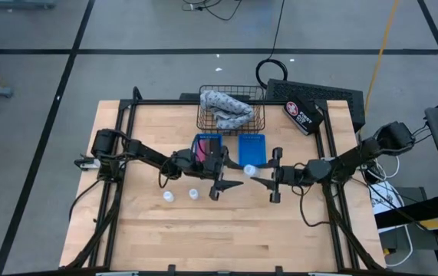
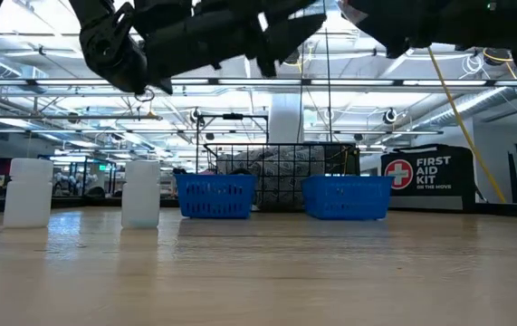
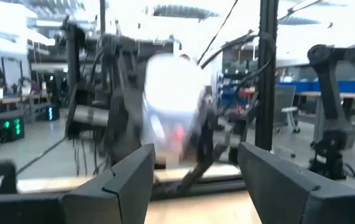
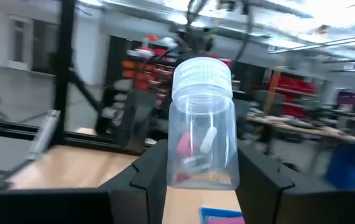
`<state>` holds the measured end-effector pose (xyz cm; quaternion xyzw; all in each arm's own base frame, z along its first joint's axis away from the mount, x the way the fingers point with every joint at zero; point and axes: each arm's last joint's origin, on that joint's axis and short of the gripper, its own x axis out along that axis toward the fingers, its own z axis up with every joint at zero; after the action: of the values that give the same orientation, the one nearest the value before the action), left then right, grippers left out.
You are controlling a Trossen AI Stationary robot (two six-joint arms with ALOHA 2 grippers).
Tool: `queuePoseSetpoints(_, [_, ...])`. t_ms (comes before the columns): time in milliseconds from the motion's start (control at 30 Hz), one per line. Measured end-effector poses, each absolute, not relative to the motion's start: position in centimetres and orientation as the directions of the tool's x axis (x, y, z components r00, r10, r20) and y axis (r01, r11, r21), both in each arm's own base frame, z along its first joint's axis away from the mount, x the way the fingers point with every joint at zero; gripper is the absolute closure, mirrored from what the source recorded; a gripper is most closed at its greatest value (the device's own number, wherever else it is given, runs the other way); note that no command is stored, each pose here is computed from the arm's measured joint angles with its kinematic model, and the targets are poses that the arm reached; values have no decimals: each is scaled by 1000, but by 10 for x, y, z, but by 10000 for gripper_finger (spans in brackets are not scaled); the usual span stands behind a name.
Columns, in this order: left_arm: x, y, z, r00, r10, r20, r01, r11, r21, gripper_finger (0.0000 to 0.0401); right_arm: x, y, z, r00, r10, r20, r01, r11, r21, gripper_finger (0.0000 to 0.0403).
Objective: Pick & Place Medicine items
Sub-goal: Put the bottom white pill bottle into the right blue bin
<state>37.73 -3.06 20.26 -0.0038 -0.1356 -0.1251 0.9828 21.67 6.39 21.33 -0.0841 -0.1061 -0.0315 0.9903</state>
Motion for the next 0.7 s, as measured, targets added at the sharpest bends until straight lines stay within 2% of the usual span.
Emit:
queuePoseSetpoints(267, [391, -36, 219, 930, -244, 273, 246, 969, 27, 162, 245, 60, 209, 978, 49, 204, -14, 985, -174, 266])
queuePoseSetpoints(433, [394, -36, 223, 929, -246, 276, 247, 968, 34, 162, 253, 61, 209, 961, 43, 271, 12, 980, -197, 266])
queuePoseSetpoints(700, [394, -36, 222, 935, -234, 267, 231, 972, 42, 164, 254, 61, 208, 952, 38, 302, 34, 973, -227, 267])
